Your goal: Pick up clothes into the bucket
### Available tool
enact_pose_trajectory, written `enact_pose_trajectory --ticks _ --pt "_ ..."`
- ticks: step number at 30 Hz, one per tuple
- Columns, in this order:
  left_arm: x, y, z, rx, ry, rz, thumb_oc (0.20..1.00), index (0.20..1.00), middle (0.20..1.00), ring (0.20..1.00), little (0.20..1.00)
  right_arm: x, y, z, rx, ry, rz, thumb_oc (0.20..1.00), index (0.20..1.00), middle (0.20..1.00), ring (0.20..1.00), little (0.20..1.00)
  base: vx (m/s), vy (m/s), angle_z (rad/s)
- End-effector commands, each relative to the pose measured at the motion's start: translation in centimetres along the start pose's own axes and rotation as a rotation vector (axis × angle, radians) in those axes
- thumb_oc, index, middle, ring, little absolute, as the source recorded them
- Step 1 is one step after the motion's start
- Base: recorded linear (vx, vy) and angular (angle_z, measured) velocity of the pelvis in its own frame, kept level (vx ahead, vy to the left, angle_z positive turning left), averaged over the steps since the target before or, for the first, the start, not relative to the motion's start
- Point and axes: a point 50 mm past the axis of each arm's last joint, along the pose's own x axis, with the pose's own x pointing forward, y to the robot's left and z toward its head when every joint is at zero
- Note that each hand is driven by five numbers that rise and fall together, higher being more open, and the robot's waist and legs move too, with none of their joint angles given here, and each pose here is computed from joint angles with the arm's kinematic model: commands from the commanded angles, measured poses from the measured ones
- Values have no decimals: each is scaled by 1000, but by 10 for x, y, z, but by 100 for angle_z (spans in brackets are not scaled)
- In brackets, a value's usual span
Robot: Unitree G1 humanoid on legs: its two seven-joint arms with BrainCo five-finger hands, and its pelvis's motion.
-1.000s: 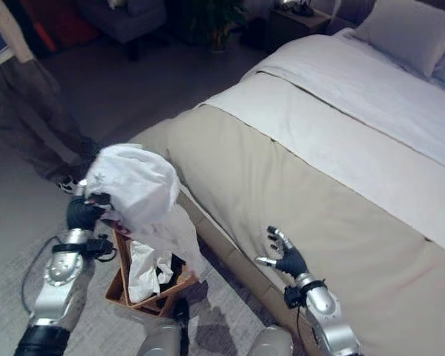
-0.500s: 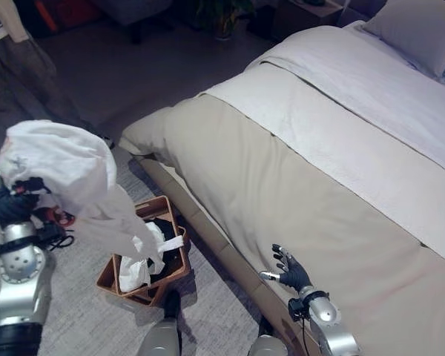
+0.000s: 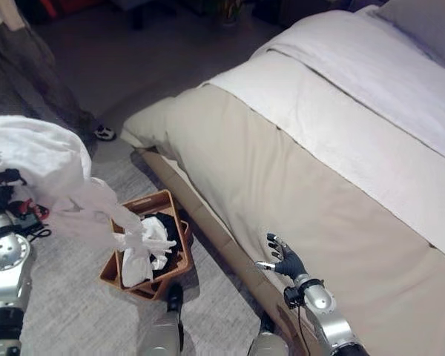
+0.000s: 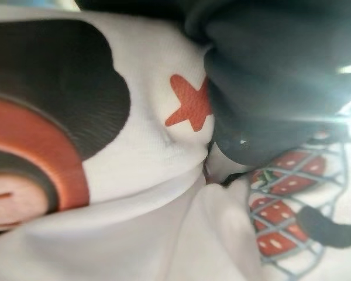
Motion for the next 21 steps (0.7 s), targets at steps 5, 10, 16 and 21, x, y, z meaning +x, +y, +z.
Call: enact_pose_trajectory --ticks 5,10,16,21 --pt "23 -17 36 -208 -142 85 200 200 200 200 200 18 1 60 -119 -250 6 1000 1000 1000 1000 1000 -123 27 15" --pt "36 -29 43 -244 -136 151 200 200 200 200 200 27 1 68 -166 -280 -34 1000 1000 1000 1000 1000 -116 18 -1" --pt "59 -19 47 -179 -123 233 200 200 200 200 200 26 8 70 -77 -317 -40 1000 1000 1000 1000 1000 -5 -5 -4" --pt "81 -12 58 -100 -130 256 200 200 200 200 200 24 10 84 -49 -387 -29 1000 1000 1000 1000 1000 -16 0 -11"
